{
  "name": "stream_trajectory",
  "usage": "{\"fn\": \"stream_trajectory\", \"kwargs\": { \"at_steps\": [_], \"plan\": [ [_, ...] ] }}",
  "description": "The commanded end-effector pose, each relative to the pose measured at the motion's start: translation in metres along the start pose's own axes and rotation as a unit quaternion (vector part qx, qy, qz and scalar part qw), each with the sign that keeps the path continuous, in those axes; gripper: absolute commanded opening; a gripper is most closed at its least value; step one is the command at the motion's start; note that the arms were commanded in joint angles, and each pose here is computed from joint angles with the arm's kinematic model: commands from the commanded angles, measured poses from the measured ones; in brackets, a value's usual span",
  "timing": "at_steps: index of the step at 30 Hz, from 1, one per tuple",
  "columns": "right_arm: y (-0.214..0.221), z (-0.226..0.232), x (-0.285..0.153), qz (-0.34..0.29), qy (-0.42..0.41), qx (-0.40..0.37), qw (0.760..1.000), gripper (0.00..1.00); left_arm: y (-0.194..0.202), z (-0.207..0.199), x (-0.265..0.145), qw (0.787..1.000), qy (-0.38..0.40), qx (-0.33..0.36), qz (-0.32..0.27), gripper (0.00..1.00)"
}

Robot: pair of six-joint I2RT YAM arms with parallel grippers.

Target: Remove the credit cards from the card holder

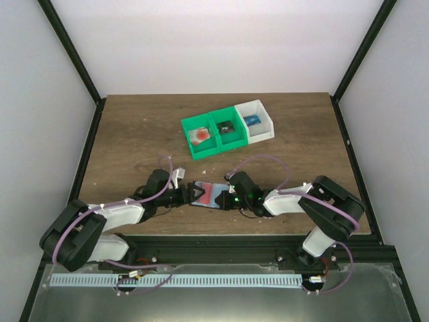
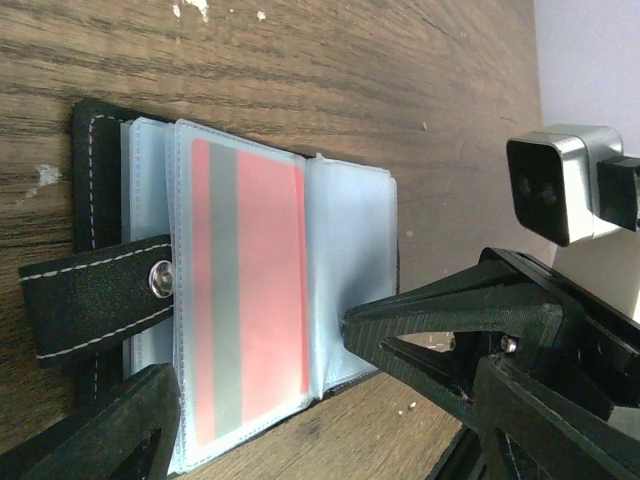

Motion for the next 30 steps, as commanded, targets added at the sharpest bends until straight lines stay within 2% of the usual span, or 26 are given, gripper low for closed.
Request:
{"fn": "stream_trajectory", "kwargs": {
  "at_steps": [1, 11, 30],
  "plan": [
    [0.002, -0.008, -0.001, 0.002, 0.012, 0.005, 1.000, 0.01, -0.005, -0.001, 0.003, 1.000, -0.002, 0.011, -0.004, 0.82],
    [0.003, -0.008, 0.000, 0.004, 0.012, 0.004, 1.000, 0.00, -0.002, 0.001, 0.006, 1.000, 0.012, 0.002, -0.001, 0.82],
    [0.004, -0.011, 0.002, 0.006, 0.009, 0.007, 1.000, 0.00, -0.005, -0.031, 0.010, 0.998, 0.056, 0.017, -0.004, 0.82]
  ]
}}
Point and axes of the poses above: each gripper's point midway between its finger pads, its own x axis out along the fingers, its own z axis along the line the jaws close on, y = z × x, the point moved 8 cm from there along -x, back along the fingers, and after that the axes turned 15 degrees about x, right-handed, at the moved point
